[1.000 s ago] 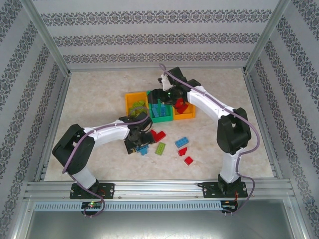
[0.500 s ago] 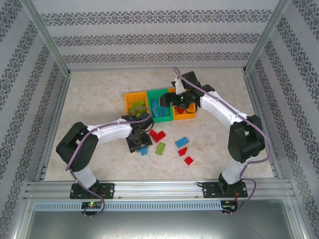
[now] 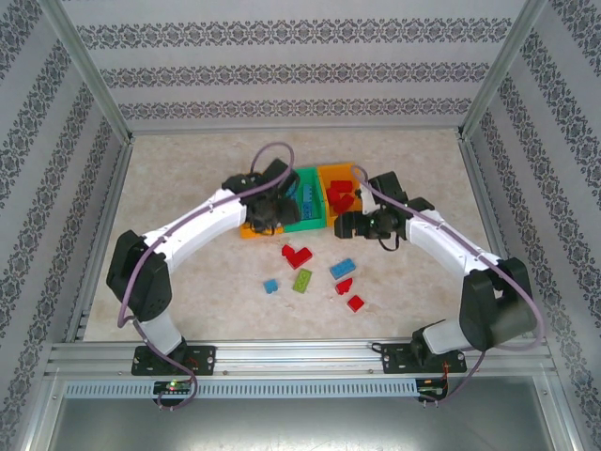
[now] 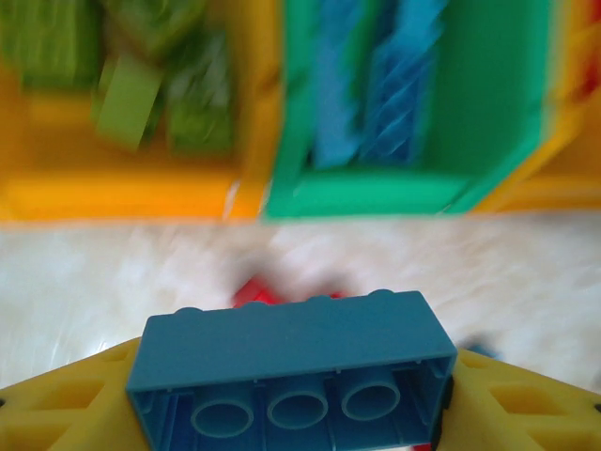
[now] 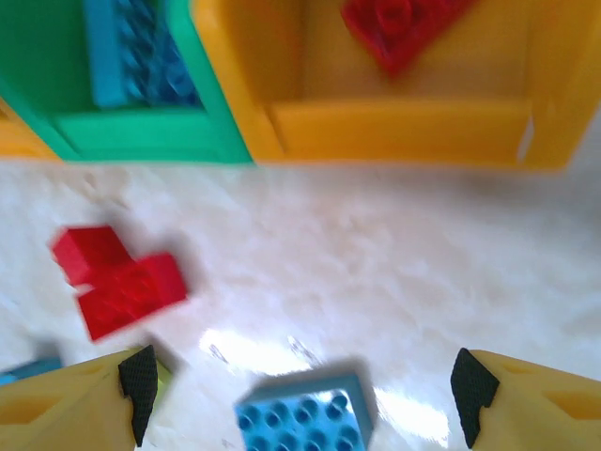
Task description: Sort the legos into containers by color
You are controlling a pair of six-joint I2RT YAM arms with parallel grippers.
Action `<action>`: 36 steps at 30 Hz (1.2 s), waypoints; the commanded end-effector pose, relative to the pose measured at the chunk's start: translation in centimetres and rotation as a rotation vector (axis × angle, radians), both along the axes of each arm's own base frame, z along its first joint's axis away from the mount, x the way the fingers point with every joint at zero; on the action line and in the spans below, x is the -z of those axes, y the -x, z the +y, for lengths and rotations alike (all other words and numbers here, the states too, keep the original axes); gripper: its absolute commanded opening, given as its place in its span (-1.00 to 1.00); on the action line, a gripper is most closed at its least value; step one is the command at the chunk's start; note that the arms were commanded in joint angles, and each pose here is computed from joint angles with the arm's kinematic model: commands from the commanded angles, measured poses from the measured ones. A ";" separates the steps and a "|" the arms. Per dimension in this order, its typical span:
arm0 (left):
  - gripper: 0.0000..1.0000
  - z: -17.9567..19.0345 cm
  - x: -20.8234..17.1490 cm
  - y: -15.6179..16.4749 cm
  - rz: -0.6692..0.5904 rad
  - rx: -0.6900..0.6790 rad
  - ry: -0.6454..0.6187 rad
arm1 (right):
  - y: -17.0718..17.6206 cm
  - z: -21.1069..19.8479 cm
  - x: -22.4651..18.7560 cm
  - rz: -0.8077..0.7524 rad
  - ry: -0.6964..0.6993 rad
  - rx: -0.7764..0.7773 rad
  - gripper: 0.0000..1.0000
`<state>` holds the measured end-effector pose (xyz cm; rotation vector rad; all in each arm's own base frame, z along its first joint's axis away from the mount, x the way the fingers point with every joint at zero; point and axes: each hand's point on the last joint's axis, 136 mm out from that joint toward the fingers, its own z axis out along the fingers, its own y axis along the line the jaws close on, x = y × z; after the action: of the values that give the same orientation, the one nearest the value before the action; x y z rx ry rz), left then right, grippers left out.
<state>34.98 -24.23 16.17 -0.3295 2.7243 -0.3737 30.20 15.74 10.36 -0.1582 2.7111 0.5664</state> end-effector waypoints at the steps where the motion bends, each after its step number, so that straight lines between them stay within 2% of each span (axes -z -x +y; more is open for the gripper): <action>1: 0.15 0.8 0.5 -3.4 -0.007 0.070 -0.075 | 2.1 -0.8 1.4 0.000 0.079 -0.031 0.70; 7: 0.15 -1.7 2.3 -8.8 0.036 0.118 0.006 | 4.7 0.4 3.4 0.016 0.174 -0.118 0.77; 12: 0.17 -2.8 4.1 -11.6 0.060 0.089 0.083 | 5.6 1.0 4.8 0.044 0.216 -0.133 0.80; 14: 0.24 -3.0 4.6 -12.3 0.061 0.082 0.098 | 5.8 1.2 5.2 0.058 0.218 -0.135 0.81; 22: 0.67 -3.4 4.5 -12.3 0.065 0.077 0.133 | 6.1 2.4 6.7 0.113 0.295 -0.206 0.85; 24: 0.82 -3.3 3.6 -12.2 0.045 0.078 0.142 | 6.1 2.9 7.0 0.121 0.307 -0.228 0.84; 25: 0.95 -3.2 3.2 -12.1 0.036 0.078 0.143 | 6.1 3.0 7.1 0.125 0.314 -0.238 0.84; 26: 0.99 -3.2 2.7 -12.0 0.026 0.078 0.147 | 6.1 3.1 7.2 0.132 0.326 -0.247 0.84; 36: 0.99 -2.4 -1.0 -10.1 -0.052 0.093 0.192 | 6.3 2.3 8.1 0.190 0.446 -0.277 0.74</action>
<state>44.84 -27.02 13.85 -0.2508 2.7536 -0.6070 24.36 18.72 2.16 -0.5718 2.9639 0.1336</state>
